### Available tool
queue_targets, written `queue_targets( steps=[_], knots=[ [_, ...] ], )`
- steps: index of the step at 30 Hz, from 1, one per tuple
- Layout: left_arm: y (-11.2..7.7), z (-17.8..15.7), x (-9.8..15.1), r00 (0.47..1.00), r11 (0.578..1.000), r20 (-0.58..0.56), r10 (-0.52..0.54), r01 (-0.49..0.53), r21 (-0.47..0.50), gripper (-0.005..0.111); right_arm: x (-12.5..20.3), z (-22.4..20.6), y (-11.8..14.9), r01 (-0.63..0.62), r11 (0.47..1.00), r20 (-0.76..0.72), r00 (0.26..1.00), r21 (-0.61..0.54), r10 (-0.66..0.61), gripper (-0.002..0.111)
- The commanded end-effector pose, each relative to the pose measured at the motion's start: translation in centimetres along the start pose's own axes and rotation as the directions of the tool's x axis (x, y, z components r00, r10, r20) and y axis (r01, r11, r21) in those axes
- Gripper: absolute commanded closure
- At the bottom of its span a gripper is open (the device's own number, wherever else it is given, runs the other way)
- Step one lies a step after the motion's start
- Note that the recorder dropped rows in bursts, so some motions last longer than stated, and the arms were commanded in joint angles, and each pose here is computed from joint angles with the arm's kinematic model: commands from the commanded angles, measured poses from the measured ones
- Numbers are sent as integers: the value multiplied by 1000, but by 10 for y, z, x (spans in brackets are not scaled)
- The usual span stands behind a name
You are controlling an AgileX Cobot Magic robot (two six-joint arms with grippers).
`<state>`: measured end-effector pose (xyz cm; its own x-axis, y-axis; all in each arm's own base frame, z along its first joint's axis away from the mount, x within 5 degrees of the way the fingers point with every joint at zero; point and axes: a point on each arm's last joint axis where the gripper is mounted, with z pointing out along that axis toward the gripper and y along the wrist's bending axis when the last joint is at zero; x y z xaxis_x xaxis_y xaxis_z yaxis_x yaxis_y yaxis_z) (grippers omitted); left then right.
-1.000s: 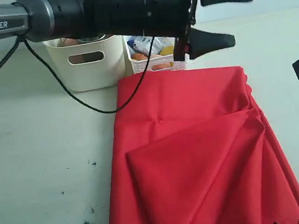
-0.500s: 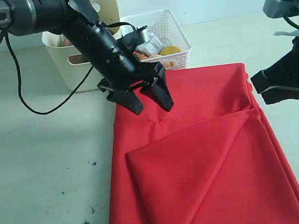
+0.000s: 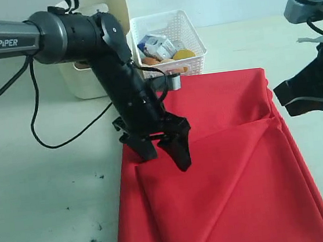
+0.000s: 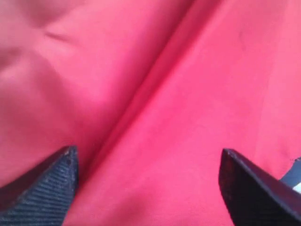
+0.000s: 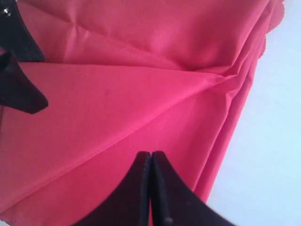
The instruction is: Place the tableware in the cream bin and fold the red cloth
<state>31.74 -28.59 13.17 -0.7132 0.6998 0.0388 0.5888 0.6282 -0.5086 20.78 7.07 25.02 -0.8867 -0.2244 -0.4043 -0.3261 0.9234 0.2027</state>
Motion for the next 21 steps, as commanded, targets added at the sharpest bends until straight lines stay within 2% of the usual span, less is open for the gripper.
queue_targets(
  steps=[1, 3, 6, 8, 11, 16, 19, 21],
  knots=[
    [-30, 11, -1, 1000, 995, 8, 16, -16, 103, 29, -1, 0, -1, 10, 1000, 0, 1000, 6, -10, 108],
    [-52, 11, -3, 998, 982, 41, 37, -44, 186, 29, -1, 0, -1, 13, 1000, -6, 1000, 8, -13, 108],
    [-92, 6, -4, 986, 937, 124, 110, -144, 319, 29, 0, -1, -2, 24, 1000, -5, 1000, 17, -24, 108],
    [-113, 1, 0, 977, 920, 149, 150, -193, 341, 29, 0, -4, -2, 32, 999, 3, 999, 27, -32, 108],
    [-137, -11, 10, 961, 916, 162, 222, -263, 304, 29, 2, -12, -2, 32, 998, 31, 999, 55, -34, 108],
    [-155, -40, 28, 940, 904, 216, 263, -319, 286, 29, 3, -17, -3, 23, 997, 41, 999, 74, -26, 108],
    [-149, -43, 49, 942, 923, 168, 292, -323, 210, 29, 0, -15, -3, -12, 998, 66, 998, 68, 8, 108],
    [-138, -40, 63, 950, 941, 111, 291, -305, 147, 29, -5, -6, 0, -57, 998, 67, 996, 14, 56, 108]
  ],
)
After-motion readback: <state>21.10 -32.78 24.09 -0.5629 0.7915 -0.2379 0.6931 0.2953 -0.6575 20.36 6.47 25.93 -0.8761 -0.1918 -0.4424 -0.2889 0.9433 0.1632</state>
